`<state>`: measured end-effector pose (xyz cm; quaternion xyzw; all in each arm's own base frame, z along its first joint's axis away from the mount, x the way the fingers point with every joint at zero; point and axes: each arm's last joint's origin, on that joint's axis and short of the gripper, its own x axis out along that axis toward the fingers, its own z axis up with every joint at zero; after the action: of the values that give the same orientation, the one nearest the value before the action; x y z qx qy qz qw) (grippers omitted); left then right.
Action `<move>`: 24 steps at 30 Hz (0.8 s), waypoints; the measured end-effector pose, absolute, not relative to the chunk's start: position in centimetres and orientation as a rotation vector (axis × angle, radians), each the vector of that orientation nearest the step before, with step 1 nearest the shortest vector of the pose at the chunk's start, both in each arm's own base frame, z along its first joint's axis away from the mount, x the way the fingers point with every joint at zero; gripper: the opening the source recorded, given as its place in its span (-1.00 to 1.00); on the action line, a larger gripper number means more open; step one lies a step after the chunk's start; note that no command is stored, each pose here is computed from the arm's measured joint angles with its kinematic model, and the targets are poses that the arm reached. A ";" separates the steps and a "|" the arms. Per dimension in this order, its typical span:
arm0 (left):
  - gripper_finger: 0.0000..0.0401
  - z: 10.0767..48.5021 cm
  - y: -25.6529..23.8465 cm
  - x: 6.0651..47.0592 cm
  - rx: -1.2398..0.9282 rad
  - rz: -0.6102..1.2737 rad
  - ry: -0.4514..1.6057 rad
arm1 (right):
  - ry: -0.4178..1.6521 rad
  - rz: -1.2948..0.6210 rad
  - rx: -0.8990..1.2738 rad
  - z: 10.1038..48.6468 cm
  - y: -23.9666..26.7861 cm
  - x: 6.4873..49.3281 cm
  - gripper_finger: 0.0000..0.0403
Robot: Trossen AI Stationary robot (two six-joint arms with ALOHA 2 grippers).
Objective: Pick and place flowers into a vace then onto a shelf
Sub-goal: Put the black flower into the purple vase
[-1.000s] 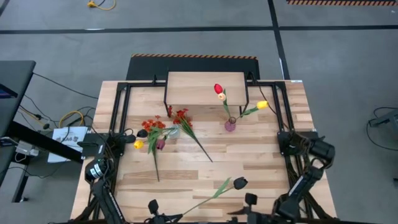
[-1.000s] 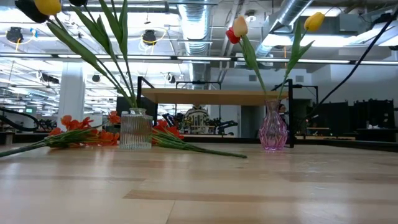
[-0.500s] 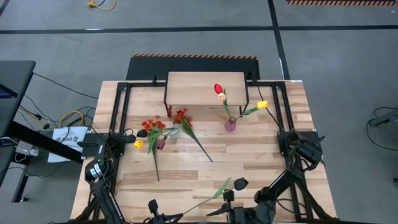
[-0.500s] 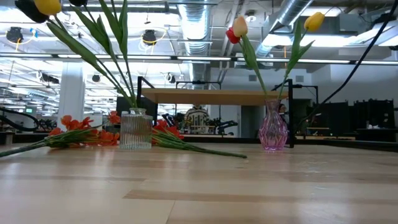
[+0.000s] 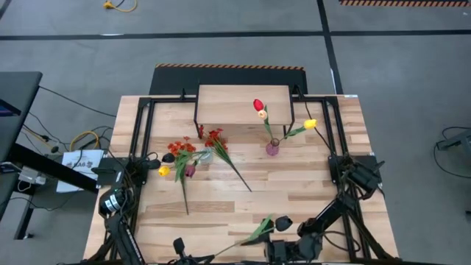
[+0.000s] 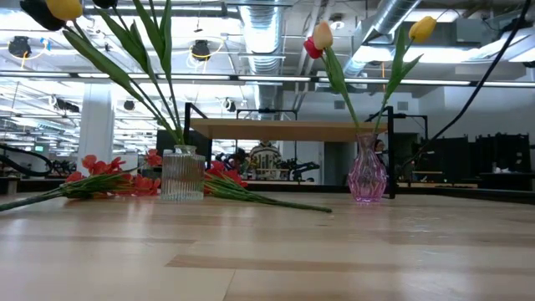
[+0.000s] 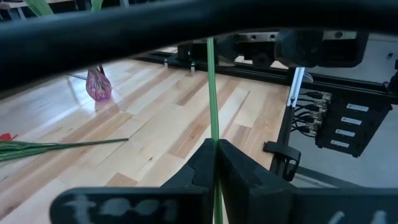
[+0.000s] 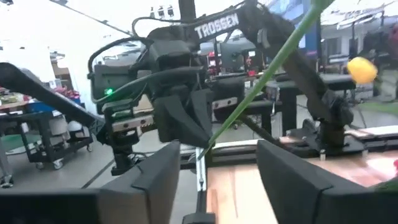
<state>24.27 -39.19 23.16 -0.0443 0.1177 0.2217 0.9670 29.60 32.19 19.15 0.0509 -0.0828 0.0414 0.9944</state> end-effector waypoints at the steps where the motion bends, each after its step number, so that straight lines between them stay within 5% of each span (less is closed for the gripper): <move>1: -1.00 23.2 -39.2 24.3 -0.089 0.448 0.238 | -0.178 0.077 0.101 19.3 32.1 29.6 0.10; 7: -1.00 23.1 -39.2 24.3 -0.090 0.449 0.238 | -0.261 0.023 0.095 20.3 31.4 29.8 0.21; 24: -1.00 23.1 -39.2 24.3 -0.090 0.449 0.239 | -0.412 -0.044 0.084 22.1 30.3 29.6 0.04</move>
<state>24.29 -39.19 23.14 -0.0443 0.1181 0.2218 0.9669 29.56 30.28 22.15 0.0417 -0.2043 -0.0220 0.9778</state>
